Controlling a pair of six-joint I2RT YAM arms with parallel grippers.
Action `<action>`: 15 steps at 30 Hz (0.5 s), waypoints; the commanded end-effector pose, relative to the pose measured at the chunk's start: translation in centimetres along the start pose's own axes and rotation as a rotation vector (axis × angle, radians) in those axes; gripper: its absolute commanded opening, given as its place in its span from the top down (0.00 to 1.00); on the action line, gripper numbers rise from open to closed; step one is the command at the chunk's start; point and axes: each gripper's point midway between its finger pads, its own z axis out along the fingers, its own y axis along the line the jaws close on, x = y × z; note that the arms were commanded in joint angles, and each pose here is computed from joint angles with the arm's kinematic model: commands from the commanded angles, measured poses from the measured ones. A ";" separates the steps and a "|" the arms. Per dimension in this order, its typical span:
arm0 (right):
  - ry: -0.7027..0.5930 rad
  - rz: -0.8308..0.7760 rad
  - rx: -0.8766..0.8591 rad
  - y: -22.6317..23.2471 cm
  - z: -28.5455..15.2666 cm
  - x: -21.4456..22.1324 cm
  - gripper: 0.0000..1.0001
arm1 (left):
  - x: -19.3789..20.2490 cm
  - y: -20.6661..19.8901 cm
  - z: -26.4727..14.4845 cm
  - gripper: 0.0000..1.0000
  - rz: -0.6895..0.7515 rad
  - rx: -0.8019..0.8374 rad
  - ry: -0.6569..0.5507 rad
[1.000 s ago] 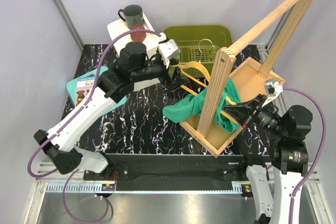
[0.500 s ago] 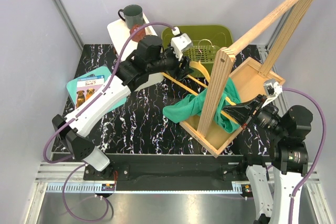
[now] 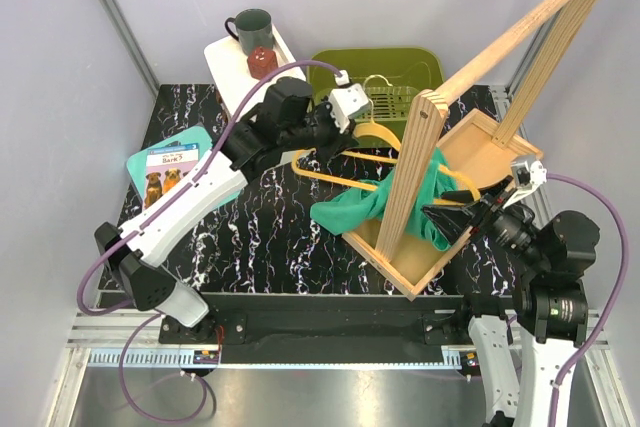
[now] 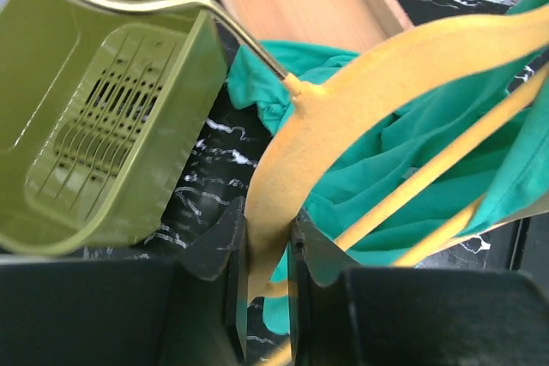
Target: Remove the tank top from the hanger
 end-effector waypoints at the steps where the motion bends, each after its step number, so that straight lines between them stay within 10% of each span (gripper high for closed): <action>1: -0.091 0.045 0.294 -3.4 -1.6 -1.3 0.14 | -4.4 3.0 -3.9 1.00 -0.032 -0.197 -0.150; 6: -0.117 0.066 0.585 -7.5 -4.3 -0.7 0.00 | -3.7 3.4 -4.6 1.00 -0.041 -0.238 -0.124; 15: -0.047 0.040 0.248 -4.2 -1.1 1.6 0.09 | -5.6 1.2 -3.9 1.00 -0.160 -0.124 -0.171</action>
